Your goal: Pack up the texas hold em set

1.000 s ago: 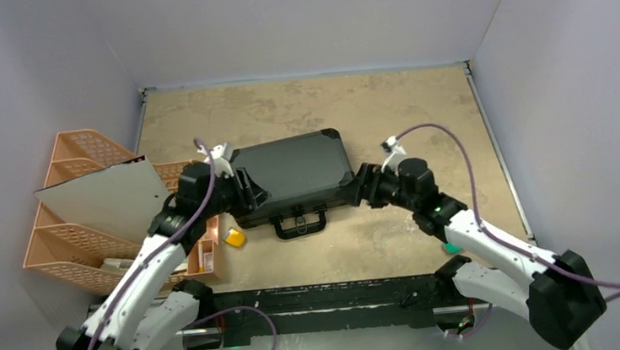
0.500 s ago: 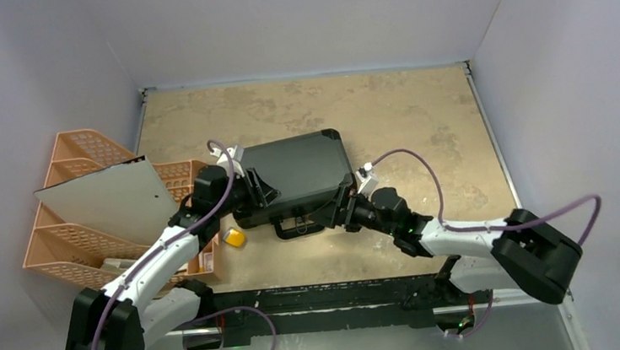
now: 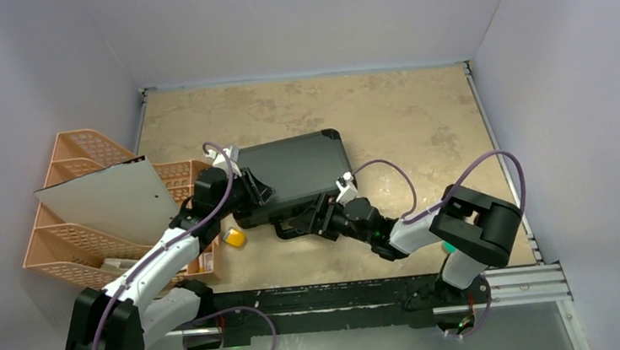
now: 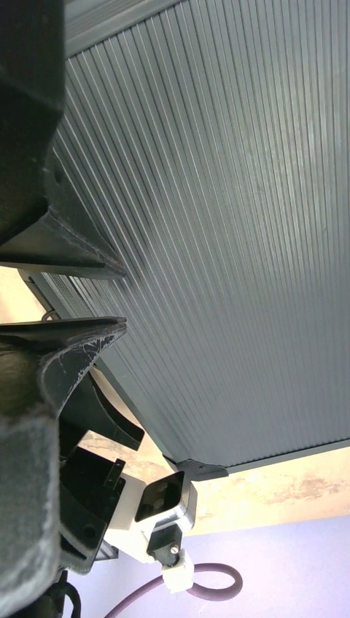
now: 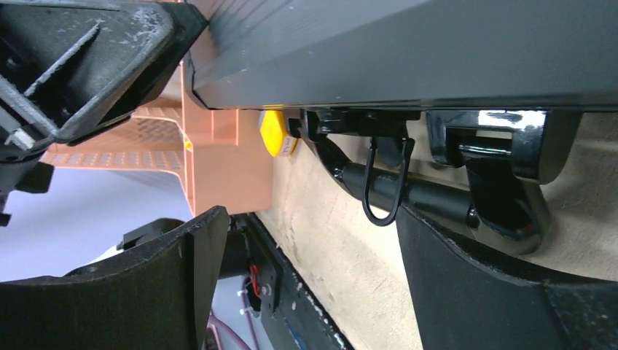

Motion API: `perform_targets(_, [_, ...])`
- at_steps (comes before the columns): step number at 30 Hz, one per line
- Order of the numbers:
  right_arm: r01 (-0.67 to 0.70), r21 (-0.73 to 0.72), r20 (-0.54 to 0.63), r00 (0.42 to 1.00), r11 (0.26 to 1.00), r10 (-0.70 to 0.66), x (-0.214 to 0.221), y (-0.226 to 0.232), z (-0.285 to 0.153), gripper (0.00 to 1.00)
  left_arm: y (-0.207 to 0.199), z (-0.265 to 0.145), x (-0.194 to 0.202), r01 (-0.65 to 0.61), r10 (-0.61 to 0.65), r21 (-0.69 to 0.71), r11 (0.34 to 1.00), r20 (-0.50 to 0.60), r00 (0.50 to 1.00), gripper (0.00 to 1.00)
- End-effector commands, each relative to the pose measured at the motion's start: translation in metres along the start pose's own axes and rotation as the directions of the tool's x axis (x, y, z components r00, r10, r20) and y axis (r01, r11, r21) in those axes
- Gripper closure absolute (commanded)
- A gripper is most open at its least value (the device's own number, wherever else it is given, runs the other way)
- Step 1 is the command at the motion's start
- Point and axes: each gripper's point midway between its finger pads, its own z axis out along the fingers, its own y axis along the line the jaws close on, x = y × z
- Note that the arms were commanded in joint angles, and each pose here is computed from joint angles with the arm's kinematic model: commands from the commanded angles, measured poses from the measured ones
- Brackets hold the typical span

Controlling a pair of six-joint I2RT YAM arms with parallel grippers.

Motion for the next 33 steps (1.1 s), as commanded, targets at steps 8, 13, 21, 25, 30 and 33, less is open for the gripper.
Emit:
perform_targets(8, [-0.009,-0.144,0.098,0.995,0.990,0.023,-0.022,0.042,0.015,0.18,0.069,-0.010,0.060,-0.012,-0.036,-0.266,0.964,-0.173,0.984,0.71])
perform_targets(13, [0.009,-0.164,0.137,0.991,0.986,0.014,-0.030,0.050,0.014,0.13,0.070,-0.010,0.061,-0.012,-0.036,-0.270,0.963,-0.172,0.985,0.71])
perform_targets(21, [0.009,-0.109,0.203,0.979,0.994,0.013,-0.045,0.048,0.017,0.14,0.069,-0.011,0.059,-0.015,-0.032,-0.270,0.963,-0.169,0.985,0.72])
perform_targets(25, [0.019,-0.084,0.228,0.974,0.996,0.001,-0.051,0.049,0.020,0.15,0.070,-0.011,0.060,-0.017,-0.031,-0.274,0.962,-0.169,0.985,0.72])
perform_targets(30, [0.033,-0.042,0.273,0.962,0.999,-0.021,-0.061,0.046,0.020,0.17,0.069,-0.013,0.057,-0.016,-0.030,-0.273,0.962,-0.162,0.986,0.72])
perform_targets(33, [0.057,-0.012,0.320,0.946,0.998,-0.050,-0.071,0.045,0.013,0.18,0.067,-0.013,0.054,-0.011,-0.030,-0.271,0.963,-0.149,0.988,0.72])
